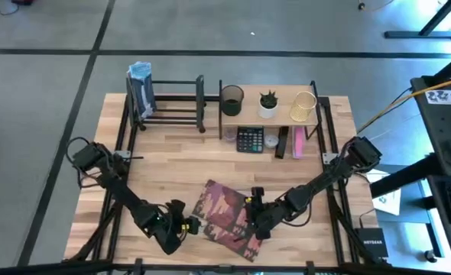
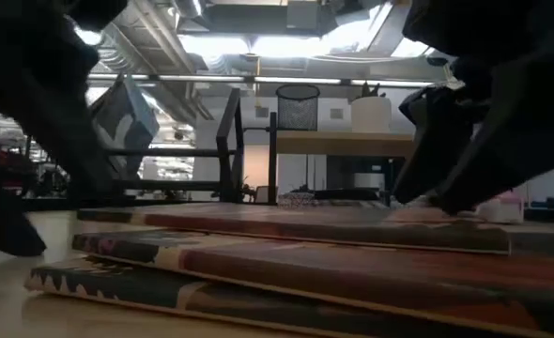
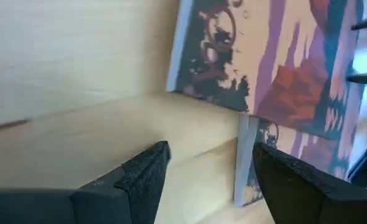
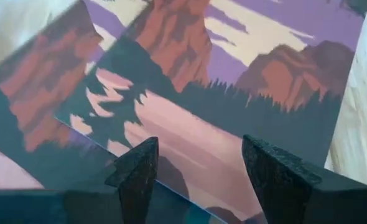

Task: Stock shelves
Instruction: Put the red book on the book shelf

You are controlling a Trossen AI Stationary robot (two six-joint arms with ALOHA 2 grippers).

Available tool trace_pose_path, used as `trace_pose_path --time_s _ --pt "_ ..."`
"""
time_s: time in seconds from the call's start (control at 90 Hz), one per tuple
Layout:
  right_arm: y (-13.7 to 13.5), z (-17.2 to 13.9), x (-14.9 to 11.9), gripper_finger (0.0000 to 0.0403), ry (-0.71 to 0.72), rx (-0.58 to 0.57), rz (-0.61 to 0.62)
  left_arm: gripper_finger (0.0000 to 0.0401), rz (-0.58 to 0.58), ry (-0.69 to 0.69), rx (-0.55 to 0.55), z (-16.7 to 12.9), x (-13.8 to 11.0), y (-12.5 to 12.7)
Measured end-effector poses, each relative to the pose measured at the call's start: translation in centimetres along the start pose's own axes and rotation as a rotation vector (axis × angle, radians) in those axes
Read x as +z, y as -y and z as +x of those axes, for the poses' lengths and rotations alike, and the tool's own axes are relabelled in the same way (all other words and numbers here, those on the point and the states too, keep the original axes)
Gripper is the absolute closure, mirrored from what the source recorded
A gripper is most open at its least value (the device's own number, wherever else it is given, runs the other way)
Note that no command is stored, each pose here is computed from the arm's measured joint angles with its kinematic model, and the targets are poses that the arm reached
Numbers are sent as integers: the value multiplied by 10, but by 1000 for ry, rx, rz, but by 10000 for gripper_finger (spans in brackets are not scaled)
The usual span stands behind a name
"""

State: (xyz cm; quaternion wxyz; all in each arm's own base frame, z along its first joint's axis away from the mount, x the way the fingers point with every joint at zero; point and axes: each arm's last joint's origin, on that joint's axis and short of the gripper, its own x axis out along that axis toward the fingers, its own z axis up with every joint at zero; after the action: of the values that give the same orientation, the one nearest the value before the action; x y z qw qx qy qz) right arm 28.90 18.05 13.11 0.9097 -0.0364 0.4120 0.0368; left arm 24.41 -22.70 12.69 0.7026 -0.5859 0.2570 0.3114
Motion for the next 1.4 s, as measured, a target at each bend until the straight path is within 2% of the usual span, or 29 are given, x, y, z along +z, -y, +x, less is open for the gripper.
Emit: trace_pose_path --time_s 0.178,0.389,0.578,0.922,1.156,1.4 --pt "-2 6 -1 185 17 16 -5 182 -88 118 -32 11 0 -7" --pt "-5 7 3 185 59 34 -9 182 -107 202 -39 28 10 -6" --pt "-6 7 6 185 88 47 -21 182 -61 309 -43 37 26 -2" --pt "-7 7 8 185 106 58 -21 184 20 329 -51 52 45 14" --pt "-6 14 7 185 119 56 -27 224 75 340 -70 60 54 23" --pt "-8 34 5 185 153 146 -2 248 75 373 -74 61 57 23"
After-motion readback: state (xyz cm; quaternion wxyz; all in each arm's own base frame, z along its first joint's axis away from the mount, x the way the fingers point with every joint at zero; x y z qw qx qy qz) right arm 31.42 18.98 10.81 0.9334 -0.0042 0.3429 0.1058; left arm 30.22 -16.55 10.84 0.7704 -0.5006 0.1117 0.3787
